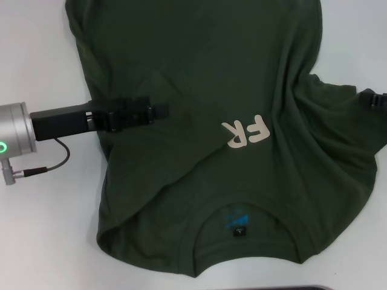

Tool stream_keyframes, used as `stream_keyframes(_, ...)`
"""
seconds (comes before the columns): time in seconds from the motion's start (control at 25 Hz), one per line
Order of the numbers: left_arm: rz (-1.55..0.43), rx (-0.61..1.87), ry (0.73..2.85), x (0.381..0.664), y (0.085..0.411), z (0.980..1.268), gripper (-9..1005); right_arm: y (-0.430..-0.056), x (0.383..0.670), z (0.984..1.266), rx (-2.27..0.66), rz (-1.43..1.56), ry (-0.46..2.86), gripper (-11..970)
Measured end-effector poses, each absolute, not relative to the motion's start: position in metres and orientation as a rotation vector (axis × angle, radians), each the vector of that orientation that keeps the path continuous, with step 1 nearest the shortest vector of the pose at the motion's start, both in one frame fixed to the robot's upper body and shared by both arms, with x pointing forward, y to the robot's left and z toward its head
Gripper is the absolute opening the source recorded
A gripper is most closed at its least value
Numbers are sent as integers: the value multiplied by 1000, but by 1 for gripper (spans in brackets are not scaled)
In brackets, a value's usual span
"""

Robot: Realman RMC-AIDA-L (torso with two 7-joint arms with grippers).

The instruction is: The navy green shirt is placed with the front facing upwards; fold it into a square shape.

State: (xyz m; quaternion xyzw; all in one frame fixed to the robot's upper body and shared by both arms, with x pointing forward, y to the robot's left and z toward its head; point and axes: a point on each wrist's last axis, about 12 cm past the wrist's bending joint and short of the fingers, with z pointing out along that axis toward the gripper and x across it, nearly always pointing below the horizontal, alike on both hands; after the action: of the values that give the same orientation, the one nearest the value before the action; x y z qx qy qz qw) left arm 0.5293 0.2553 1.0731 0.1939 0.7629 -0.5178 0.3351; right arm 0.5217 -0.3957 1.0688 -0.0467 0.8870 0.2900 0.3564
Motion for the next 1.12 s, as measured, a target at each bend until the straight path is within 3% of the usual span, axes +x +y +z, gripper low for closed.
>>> stream_keyframes(0.32,-1351,495,1999,530,254,1071,887,-392,523,1067,-136,749,2299,890)
stream_keyframes(0.68,-1349,496,1999,531,254,1071,887,-392,520,1066,-138,764,2304,679)
stream_keyframes(1.12,-1343,487,1999,531,253,1071,888,-393,515,1067,-148,792,2291,222)
